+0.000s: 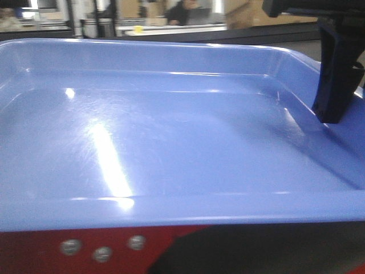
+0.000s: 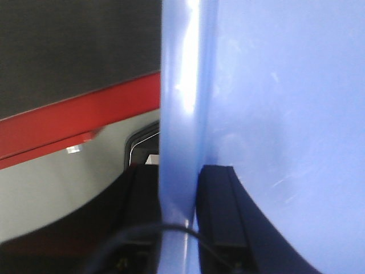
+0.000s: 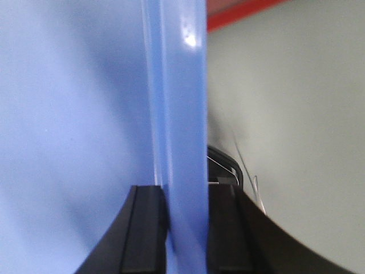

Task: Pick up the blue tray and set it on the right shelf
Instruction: 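Hold the tray level in both grippers while the base drives to the shelf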

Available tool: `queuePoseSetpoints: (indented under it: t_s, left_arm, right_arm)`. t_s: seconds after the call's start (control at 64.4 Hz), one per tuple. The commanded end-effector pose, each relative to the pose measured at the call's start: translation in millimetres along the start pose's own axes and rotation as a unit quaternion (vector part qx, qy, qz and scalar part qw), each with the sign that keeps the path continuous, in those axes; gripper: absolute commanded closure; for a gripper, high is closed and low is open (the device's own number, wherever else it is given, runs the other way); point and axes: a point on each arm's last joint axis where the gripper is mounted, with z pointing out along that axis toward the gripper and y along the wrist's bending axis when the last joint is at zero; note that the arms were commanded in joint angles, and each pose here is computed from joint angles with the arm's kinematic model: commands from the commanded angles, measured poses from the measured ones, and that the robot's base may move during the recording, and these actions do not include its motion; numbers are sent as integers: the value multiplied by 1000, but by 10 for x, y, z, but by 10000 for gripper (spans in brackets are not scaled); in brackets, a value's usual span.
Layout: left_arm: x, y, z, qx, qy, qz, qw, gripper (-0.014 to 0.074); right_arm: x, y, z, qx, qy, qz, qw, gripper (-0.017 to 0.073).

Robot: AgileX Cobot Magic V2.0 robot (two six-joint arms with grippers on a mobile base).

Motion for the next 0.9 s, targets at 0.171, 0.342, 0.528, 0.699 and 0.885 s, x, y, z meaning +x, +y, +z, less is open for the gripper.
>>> queuePoseSetpoints:
  t_s: [0.171,0.342,0.528,0.699,0.885]
  left_arm:
    - [9,-34,-119,27,-14,-3,1000,540]
    - [9,-34,-119,27,-14,-3,1000,540]
    - [9,-34,-119,27,-14,-3,1000,540]
    - [9,-34,-119,27,-14,-3,1000,540]
    - [9,-34,-119,27,-14,-3,1000,540]
  right_arm:
    - [-51,13,-159,-25,-39,2,999,316]
    - [-51,13,-159,-25,-39,2,999,316]
    - [-51,13,-159,-25,-39,2,999,316]
    - [-51,13,-159,-25,-39,2,999,316]
    - [-51,13,-159,-25,-39,2,999,316]
